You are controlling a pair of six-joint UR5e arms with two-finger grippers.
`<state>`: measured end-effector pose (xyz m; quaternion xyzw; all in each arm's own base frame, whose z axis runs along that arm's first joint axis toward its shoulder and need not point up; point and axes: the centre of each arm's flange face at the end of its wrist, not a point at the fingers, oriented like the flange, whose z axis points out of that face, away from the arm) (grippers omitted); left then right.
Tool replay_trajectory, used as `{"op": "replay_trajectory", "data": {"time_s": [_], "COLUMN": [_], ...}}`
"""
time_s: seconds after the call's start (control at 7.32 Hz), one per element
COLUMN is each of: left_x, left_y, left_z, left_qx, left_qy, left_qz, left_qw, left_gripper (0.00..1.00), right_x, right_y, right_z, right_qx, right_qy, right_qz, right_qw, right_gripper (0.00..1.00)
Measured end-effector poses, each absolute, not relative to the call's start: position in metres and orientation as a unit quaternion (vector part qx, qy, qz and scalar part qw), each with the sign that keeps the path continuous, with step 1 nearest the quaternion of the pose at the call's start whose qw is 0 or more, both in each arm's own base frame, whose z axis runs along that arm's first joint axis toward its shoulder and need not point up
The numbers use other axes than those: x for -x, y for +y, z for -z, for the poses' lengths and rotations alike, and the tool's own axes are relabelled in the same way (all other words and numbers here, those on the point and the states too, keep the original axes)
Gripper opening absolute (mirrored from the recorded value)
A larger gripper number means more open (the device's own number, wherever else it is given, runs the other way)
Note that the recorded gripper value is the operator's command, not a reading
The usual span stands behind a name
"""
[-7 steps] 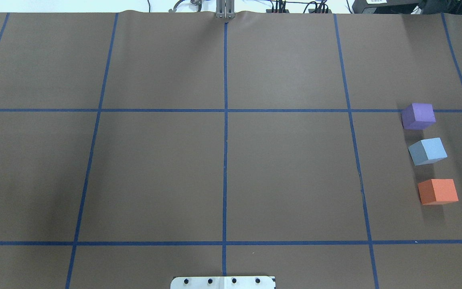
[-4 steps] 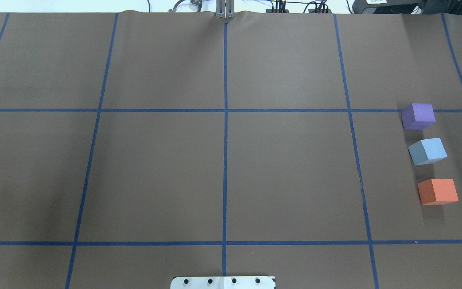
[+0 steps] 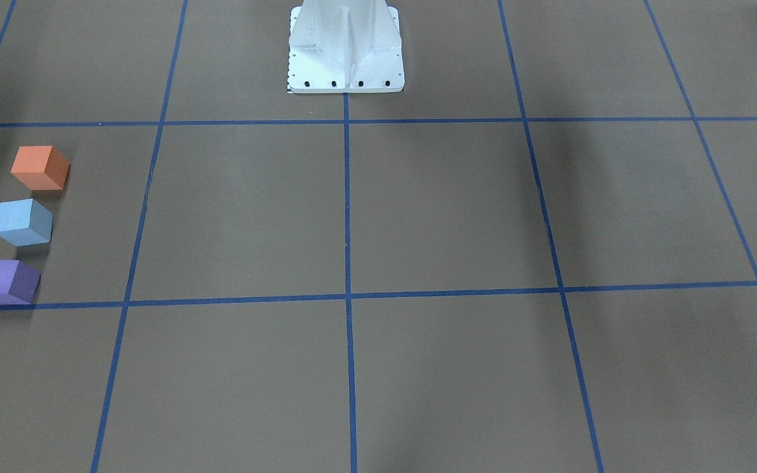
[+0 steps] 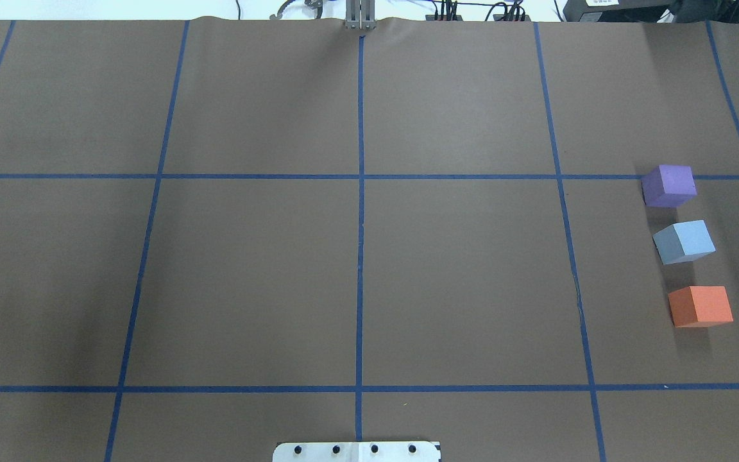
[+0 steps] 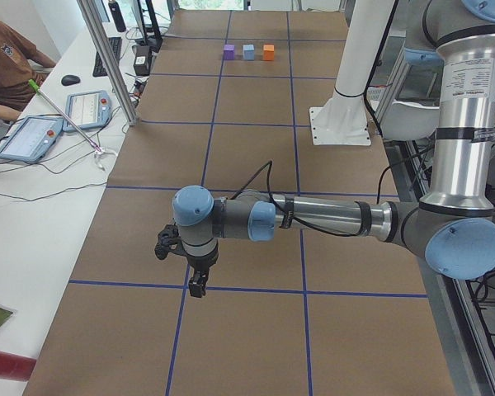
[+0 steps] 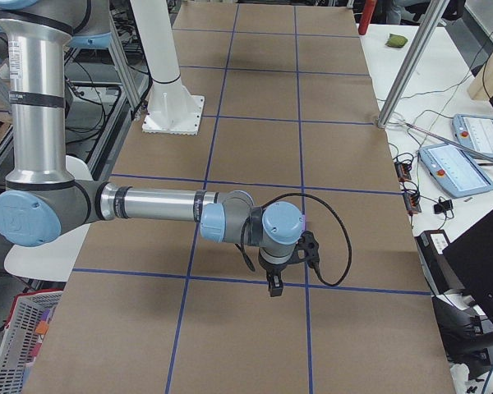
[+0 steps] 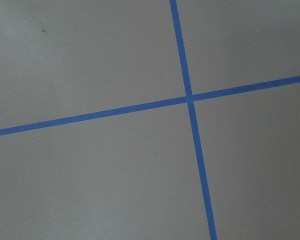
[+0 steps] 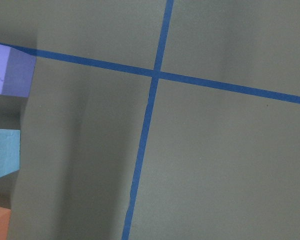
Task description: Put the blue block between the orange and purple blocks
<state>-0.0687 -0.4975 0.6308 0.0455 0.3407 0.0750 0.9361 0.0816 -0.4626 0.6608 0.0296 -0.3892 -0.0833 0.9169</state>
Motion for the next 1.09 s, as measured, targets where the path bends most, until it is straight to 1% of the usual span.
{"op": "replay_trajectory", "data": {"time_s": [1.09], "left_x": [0.0688], "left_y": [-0.4973], "left_z": [-0.6289], "left_qx": [-0.047], "left_qy": [0.340], "left_qz": [-0.076], "left_qw": [0.936], "left_gripper": [1.00], "right_x": [-0.0817], "right_y": [-0.4630], "right_z": [-0.6575], "right_qx": [-0.033], "right_qy": [-0.389], "right_qz": [0.085], "right_qw": [0.917], "right_gripper": [1.00]}}
